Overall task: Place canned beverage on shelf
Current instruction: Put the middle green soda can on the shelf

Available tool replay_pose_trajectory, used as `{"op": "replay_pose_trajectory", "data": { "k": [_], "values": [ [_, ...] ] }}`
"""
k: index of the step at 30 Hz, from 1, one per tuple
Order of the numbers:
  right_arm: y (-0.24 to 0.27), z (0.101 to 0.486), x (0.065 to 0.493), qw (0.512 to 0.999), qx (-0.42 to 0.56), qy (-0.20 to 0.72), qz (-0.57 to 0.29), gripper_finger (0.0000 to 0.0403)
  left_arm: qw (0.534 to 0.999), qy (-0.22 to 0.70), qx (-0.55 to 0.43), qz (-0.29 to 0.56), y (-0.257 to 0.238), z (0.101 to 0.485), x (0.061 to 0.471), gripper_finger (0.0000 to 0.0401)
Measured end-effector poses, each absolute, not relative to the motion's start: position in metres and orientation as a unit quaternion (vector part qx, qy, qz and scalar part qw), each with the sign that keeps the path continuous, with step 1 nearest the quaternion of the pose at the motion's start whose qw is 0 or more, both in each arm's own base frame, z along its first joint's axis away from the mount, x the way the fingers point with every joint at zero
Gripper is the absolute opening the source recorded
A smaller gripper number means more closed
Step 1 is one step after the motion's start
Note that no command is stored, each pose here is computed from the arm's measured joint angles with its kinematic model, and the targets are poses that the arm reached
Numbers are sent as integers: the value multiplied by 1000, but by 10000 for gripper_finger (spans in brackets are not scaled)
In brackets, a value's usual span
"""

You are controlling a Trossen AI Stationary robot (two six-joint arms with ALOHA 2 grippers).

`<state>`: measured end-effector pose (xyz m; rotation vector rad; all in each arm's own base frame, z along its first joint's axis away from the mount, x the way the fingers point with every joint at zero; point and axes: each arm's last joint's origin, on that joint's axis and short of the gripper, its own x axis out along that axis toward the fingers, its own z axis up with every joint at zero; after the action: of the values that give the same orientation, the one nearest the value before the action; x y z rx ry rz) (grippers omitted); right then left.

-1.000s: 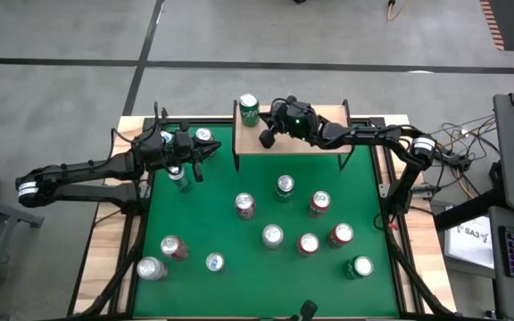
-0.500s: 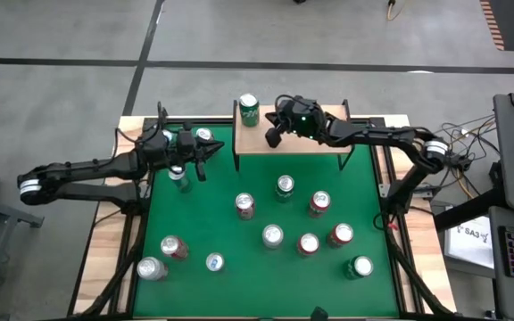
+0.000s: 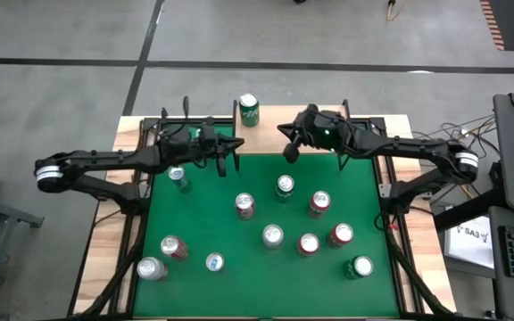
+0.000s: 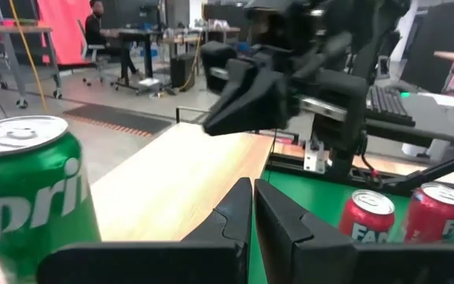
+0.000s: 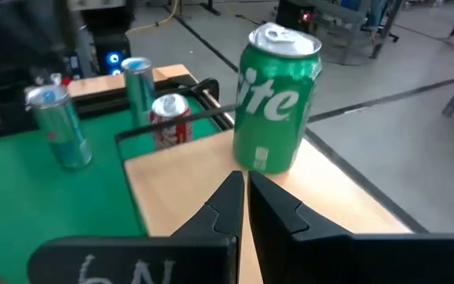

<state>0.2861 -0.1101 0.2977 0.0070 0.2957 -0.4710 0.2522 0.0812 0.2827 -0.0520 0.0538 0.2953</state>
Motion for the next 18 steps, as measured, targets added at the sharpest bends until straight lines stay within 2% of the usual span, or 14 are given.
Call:
{"op": "replay_pose_trajectory", "data": {
  "k": [6, 18],
  "values": [
    [-102, 289, 268, 962, -10, 146, -229, 13, 984, 80, -27, 158, 91, 283, 281, 0],
    [-96, 290, 250, 963, -34, 144, -226, 13, 949, 135, -22, 284, 110, 270, 315, 0]
  ]
}}
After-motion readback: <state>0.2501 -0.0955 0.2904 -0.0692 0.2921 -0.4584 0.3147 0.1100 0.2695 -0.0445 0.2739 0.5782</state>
